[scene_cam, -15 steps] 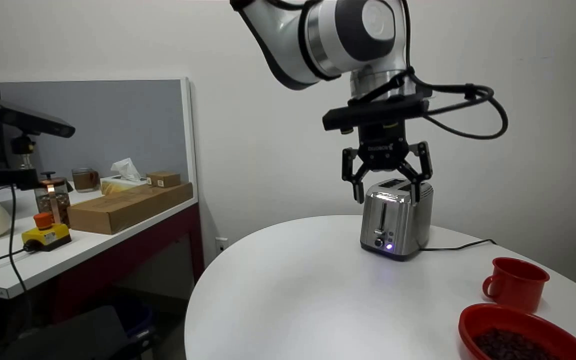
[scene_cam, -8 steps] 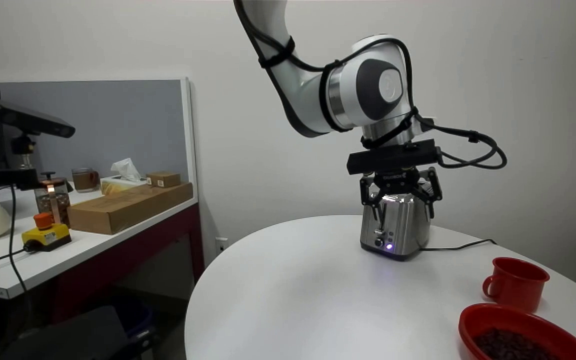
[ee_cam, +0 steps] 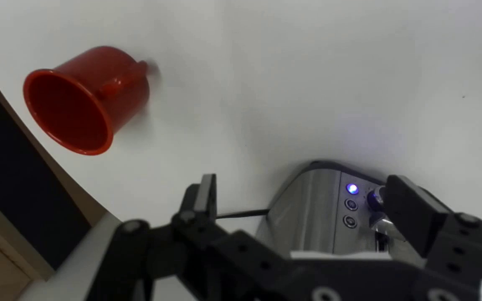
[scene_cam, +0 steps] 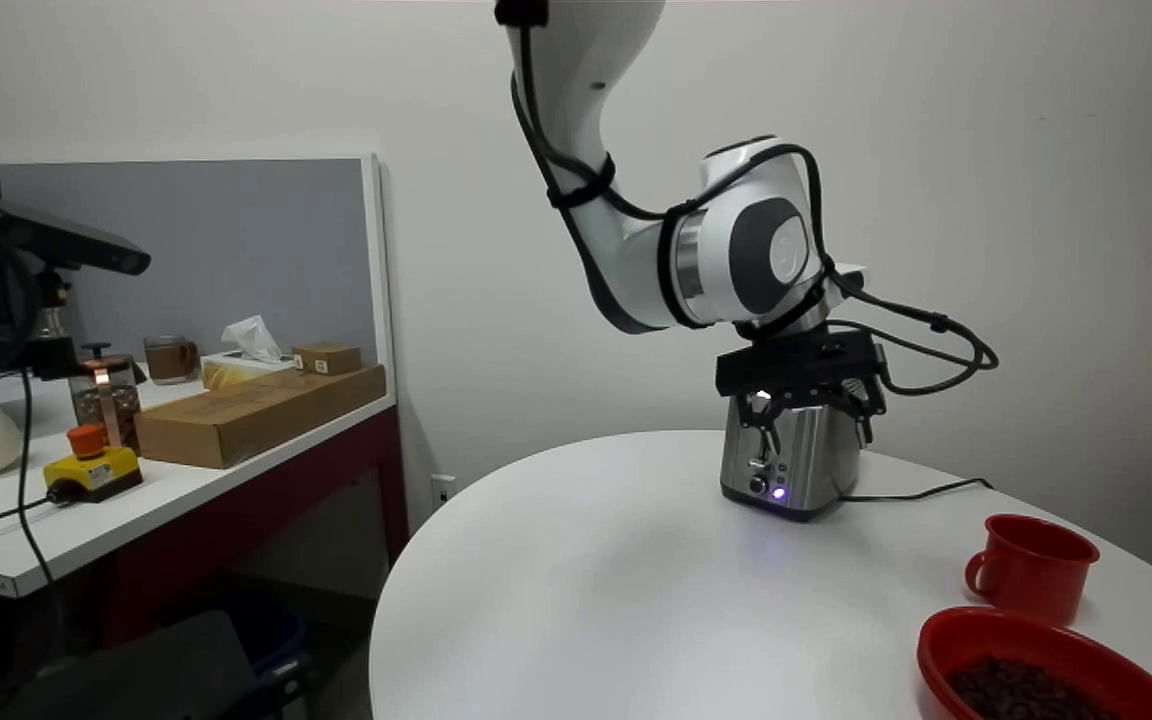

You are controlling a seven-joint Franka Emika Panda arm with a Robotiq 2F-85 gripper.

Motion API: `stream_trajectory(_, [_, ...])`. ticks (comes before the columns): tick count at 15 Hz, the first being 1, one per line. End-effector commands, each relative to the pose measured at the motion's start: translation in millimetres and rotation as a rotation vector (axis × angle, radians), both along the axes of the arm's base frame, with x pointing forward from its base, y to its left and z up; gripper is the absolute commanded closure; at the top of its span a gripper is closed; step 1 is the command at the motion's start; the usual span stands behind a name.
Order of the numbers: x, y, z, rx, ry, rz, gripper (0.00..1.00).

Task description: Pull up the button of the toaster.

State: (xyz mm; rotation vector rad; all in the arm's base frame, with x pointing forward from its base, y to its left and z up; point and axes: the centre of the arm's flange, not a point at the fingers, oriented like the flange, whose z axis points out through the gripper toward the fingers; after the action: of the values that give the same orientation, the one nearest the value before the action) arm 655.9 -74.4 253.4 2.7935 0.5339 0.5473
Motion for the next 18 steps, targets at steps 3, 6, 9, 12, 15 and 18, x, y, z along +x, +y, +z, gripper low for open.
stream_trajectory(3, [28,10,-28,-0.007,-0.086,0.002,0.0])
stream_trajectory(6, [35,13,-42,-0.007,-0.092,-0.002,0.0])
stream_trajectory(9, [39,14,-54,-0.01,-0.082,-0.013,0.0])
stream_trajectory(12, [43,14,-65,-0.016,-0.081,-0.026,0.0])
stream_trajectory(15, [47,15,-75,-0.02,-0.081,-0.033,0.0])
stream_trajectory(18, [52,18,-85,-0.02,-0.08,-0.039,0.0])
